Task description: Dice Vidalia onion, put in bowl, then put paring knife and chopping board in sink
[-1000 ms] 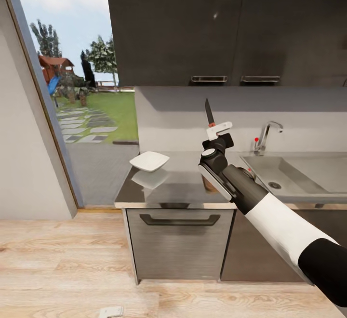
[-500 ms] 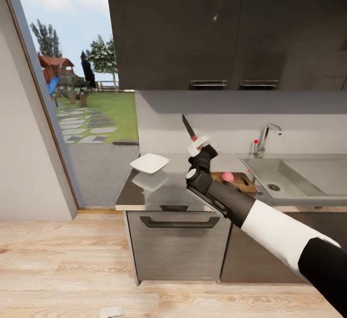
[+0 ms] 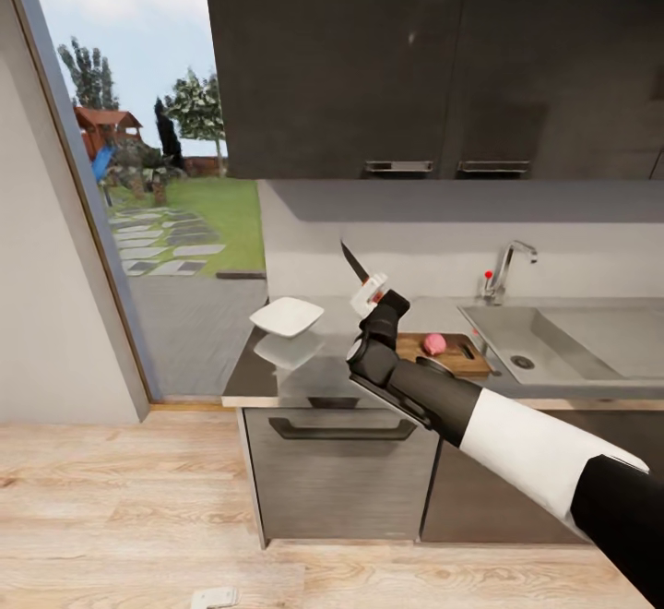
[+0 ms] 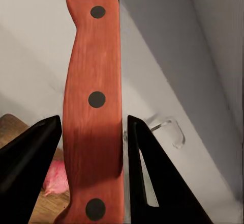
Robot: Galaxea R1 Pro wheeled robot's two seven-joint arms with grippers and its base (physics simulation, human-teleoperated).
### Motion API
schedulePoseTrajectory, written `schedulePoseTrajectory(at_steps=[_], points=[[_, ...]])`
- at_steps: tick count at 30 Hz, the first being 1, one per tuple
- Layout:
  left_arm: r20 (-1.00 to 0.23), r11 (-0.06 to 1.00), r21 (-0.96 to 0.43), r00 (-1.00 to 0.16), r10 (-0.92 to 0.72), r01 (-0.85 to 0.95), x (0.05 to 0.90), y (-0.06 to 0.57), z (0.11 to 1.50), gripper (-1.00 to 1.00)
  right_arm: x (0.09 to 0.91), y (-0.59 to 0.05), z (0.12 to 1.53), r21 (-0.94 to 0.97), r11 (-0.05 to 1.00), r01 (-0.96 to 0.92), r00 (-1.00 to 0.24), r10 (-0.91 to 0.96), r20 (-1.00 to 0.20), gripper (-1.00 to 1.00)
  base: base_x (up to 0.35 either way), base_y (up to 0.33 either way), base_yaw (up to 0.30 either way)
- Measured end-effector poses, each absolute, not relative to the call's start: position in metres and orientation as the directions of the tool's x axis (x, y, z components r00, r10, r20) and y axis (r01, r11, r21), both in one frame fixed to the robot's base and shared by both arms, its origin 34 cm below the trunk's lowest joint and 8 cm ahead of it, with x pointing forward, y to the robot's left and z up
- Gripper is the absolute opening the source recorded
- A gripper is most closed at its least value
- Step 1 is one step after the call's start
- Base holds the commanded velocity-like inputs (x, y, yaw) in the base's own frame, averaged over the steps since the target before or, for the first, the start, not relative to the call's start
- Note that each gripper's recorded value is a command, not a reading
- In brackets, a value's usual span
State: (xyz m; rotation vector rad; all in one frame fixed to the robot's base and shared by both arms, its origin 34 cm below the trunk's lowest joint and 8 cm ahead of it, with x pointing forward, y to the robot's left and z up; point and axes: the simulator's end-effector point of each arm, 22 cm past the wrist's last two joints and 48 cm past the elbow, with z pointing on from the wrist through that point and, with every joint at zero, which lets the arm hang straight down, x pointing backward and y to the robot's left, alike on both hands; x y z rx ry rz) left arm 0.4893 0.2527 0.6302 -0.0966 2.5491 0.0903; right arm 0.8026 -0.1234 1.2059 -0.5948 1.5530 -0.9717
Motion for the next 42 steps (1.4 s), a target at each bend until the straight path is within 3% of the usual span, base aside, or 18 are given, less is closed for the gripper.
schedulePoseTrajectory(at_steps=[19, 36, 42], points=[[-0.528, 0.995, 0.045, -0.848, -0.048, -0.084, 0.478, 0.252, 0.647, 1.0, 0.81, -0.184, 1.184, -0.927, 0.352, 0.132, -0.386, -0.843, -0.375, -1.0, 0.0, 0.0, 0.0], [-0.529, 0.995, 0.047, -0.847, -0.049, -0.087, 0.476, 0.253, 0.654, 1.0, 0.82, -0.205, 1.183, -0.907, 0.385, 0.171, -0.372, -0.827, -0.422, -1.0, 0.0, -0.002, 0.0], [-0.529, 0.995, 0.045, -0.847, -0.048, -0.085, 0.476, 0.252, 0.654, 1.0, 0.824, -0.203, 1.186, -0.885, 0.425, 0.19, -0.328, -0.823, -0.465, -1.0, 0.0, -0.23, 0.0]])
